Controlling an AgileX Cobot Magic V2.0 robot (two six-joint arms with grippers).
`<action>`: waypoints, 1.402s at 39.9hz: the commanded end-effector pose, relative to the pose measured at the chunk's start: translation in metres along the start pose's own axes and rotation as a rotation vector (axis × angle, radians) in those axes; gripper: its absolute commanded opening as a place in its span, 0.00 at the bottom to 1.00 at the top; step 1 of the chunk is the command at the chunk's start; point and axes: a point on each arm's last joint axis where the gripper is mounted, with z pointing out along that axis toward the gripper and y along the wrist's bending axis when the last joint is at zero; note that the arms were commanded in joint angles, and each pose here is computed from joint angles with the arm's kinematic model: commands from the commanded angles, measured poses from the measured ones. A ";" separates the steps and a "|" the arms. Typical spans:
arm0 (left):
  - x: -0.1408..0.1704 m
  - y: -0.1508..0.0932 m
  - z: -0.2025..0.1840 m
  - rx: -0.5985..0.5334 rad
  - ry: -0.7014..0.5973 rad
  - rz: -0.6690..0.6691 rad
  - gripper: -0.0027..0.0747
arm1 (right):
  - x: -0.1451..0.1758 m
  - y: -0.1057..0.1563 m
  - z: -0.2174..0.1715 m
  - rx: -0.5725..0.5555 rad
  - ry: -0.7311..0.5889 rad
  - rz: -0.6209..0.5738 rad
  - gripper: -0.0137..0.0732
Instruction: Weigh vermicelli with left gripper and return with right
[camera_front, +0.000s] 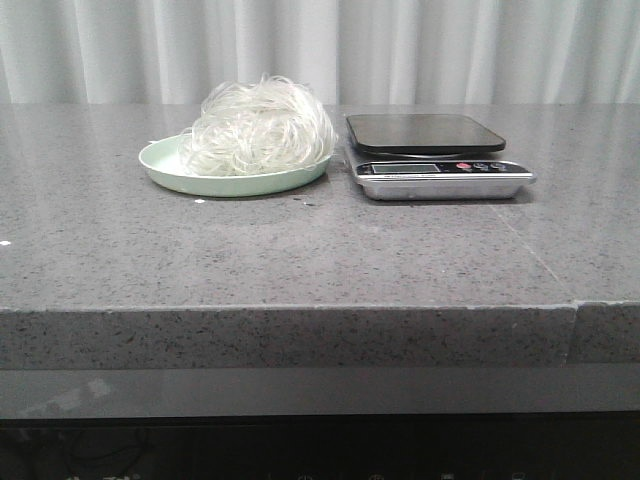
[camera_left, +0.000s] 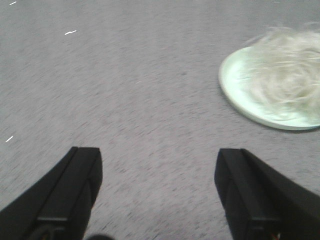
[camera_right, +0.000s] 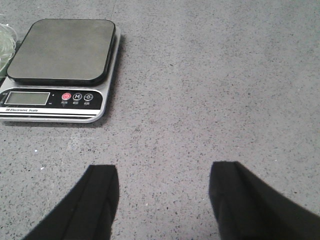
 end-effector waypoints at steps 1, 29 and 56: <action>-0.032 -0.017 0.006 0.093 -0.110 0.042 0.75 | -0.016 0.000 -0.004 0.001 -0.090 -0.012 0.76; -0.076 -0.134 0.158 0.335 0.060 0.217 0.75 | -0.016 0.000 -0.004 0.001 -0.089 -0.012 0.76; -0.056 -0.159 0.233 0.330 0.141 0.235 0.61 | -0.016 0.000 -0.004 0.001 -0.089 -0.012 0.76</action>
